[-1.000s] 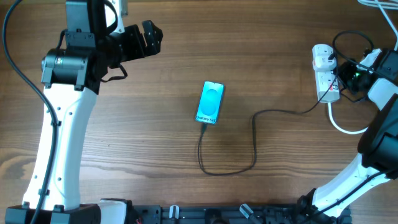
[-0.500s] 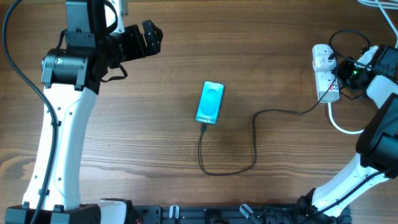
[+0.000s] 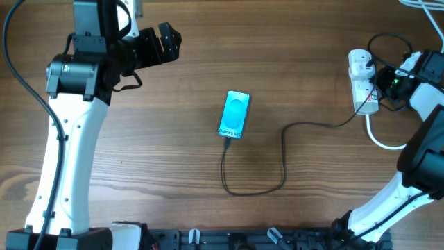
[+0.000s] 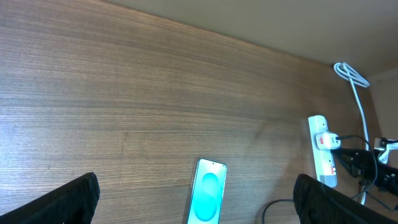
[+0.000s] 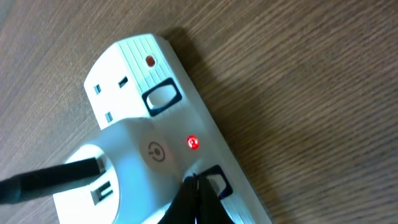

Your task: Plug charger to phone and switch on socket

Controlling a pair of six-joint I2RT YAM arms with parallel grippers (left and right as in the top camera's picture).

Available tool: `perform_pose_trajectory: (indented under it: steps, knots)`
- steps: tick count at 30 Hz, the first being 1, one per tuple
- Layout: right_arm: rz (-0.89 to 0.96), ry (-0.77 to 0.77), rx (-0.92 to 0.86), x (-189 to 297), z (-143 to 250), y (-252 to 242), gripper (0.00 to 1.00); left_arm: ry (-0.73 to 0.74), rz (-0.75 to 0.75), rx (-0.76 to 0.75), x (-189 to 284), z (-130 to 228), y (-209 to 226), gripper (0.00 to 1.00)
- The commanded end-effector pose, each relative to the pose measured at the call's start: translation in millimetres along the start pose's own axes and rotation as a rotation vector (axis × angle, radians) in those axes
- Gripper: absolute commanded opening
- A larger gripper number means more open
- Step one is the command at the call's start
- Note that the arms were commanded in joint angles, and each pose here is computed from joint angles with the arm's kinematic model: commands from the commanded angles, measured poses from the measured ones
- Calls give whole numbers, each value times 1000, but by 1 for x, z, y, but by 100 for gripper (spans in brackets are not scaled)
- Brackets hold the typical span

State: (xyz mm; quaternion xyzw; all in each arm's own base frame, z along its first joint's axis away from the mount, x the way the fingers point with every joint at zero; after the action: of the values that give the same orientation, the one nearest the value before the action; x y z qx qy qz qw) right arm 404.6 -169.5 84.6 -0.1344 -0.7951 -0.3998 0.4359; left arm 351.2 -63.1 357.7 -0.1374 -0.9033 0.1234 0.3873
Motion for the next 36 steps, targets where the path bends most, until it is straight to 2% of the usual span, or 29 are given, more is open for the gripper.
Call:
perform_pose_trajectory:
  steps: [1, 6, 10, 13, 17, 21, 24, 28, 33, 34, 35, 36]
  knots:
    - [0, 153, 7, -25, 40, -1, 4, -9, -13, -3, 3, -1, 2, 100]
    - [7, 134, 0, -24, 35, -4, 4, -9, -13, -3, 3, -1, 2, 100]
    - [16, 35, -82, 5, 1, -25, 4, -9, -13, -3, 3, -1, 2, 100]
    - [-6, -87, -128, 68, -36, -31, 5, -8, -12, -3, 3, -1, 2, 100]
    - [-280, -244, -1, 175, -49, 22, 9, -9, -13, -3, 3, -1, 2, 100]
    - [-479, -310, 257, 262, -5, 99, 9, -9, -13, -3, 3, -1, 2, 100]
    - [-497, -334, 489, 313, 64, 144, 9, -9, -13, -3, 3, -1, 2, 100]
    - [-332, -300, 523, 339, 132, 144, 9, -9, -13, -3, 3, -1, 2, 100]
    - [-250, -140, 534, 341, 173, 124, 8, -9, -13, -3, 3, -1, 2, 100]
    - [-237, -109, 521, 340, 177, 121, 13, -9, -13, -3, 3, -1, 2, 100]
    - [-228, -88, 512, 339, 180, 119, 22, -9, -13, -3, 3, -1, 2, 100]
    - [-221, -70, 502, 338, 182, 117, 62, -9, -13, -3, 3, -1, 2, 100]
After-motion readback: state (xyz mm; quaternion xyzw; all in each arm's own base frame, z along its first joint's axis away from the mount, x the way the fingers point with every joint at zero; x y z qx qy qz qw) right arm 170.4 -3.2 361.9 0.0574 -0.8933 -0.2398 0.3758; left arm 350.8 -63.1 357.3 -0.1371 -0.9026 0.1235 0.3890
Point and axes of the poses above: each gripper's point midway between its finger pads, its own x axis back along the fingers, its own y axis along the line the jaws close on, z = x × y, the point moved 8 cm from there along x, back along the fingers, and after that the axes turned 8 degrees about -x, right-handed, at the moved point
